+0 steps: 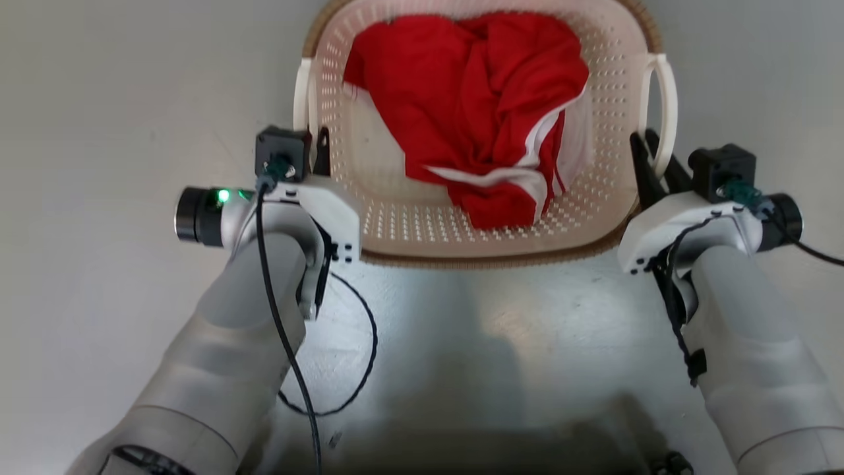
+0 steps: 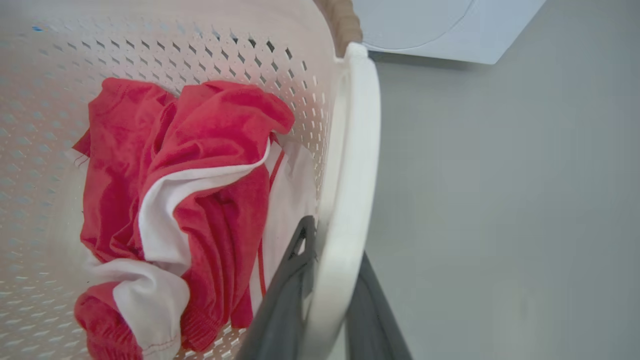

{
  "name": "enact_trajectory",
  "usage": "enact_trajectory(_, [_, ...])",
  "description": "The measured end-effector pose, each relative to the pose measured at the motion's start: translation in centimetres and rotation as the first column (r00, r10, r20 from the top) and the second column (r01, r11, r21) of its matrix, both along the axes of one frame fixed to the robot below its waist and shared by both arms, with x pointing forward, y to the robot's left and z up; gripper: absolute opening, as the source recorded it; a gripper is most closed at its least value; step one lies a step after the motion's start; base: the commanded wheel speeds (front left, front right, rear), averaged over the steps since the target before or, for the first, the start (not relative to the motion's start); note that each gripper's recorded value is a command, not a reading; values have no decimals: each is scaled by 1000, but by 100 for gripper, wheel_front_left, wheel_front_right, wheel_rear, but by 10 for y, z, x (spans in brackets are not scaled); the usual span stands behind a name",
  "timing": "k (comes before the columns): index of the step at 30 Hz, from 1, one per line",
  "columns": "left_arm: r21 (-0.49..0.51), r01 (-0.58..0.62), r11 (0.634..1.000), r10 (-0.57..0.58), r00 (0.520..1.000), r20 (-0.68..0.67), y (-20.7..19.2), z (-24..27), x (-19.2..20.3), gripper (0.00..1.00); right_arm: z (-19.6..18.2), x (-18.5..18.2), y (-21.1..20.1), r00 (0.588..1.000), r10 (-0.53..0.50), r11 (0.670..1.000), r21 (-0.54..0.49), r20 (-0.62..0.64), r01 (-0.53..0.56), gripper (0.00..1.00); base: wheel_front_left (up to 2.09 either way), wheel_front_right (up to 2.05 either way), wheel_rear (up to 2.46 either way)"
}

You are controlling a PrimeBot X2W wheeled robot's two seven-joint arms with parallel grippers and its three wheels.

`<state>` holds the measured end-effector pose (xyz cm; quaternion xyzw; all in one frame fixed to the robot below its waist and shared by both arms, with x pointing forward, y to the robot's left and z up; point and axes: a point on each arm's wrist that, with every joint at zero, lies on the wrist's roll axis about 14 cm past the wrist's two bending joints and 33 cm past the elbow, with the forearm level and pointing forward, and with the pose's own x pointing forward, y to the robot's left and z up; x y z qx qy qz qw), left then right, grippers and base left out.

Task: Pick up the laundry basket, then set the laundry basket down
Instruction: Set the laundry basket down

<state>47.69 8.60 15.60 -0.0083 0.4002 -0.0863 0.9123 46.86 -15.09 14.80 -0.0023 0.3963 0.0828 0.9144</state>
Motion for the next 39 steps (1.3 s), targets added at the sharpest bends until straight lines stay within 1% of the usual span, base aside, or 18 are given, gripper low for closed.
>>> enact_trajectory(6, [0,0,1000,0,1000,5,4,-10,8,0,-13,4,2,1000,-4,1000,5,0,4,0,0,0,0])
enact_trajectory(13, [12,0,1000,0,1000,-3,9,-18,8,0,-14,10,2,1000,-8,1000,10,27,8,0,0,0,0])
enact_trajectory(18, [15,5,1000,-5,1000,-13,10,-22,6,0,-15,9,1,999,-21,1000,16,25,21,0,0,0,0])
enact_trajectory(19, [15,5,1000,-5,1000,-13,10,-22,6,0,-15,9,1,999,-21,1000,16,25,21,23,0,0,0])
enact_trajectory(20, [15,8,1000,-8,1000,-14,10,-23,6,30,-16,10,1,999,-32,999,23,23,32,100,0,0,0])
enact_trajectory(21, [18,12,1000,-12,1000,-10,10,-22,8,89,-15,12,0,999,-43,999,27,24,42,100,0,0,0])
enact_trajectory(22, [18,12,1000,-12,1000,-10,10,-22,8,100,-15,12,0,999,-43,999,27,24,42,100,0,0,0])
enact_trajectory(26, [10,28,1000,-28,1000,-13,4,-16,7,100,-10,13,-3,999,-48,999,24,21,48,100,0,0,0])
enact_trajectory(31, [30,9,1000,-8,1000,-12,11,-7,8,100,9,22,-5,995,-77,996,46,70,73,100,0,0,0])
enact_trajectory(35, [38,-9,999,9,1000,9,16,6,14,100,25,17,-5,992,-85,995,61,94,80,100,0,0,0])
enact_trajectory(37, [23,-25,999,24,999,31,16,16,19,100,35,14,-7,989,-100,993,69,108,93,100,0,0,0])
enact_trajectory(39, [-30,-83,996,84,995,57,17,30,24,100,49,15,-10,984,-115,991,78,138,105,100,0,0,0])
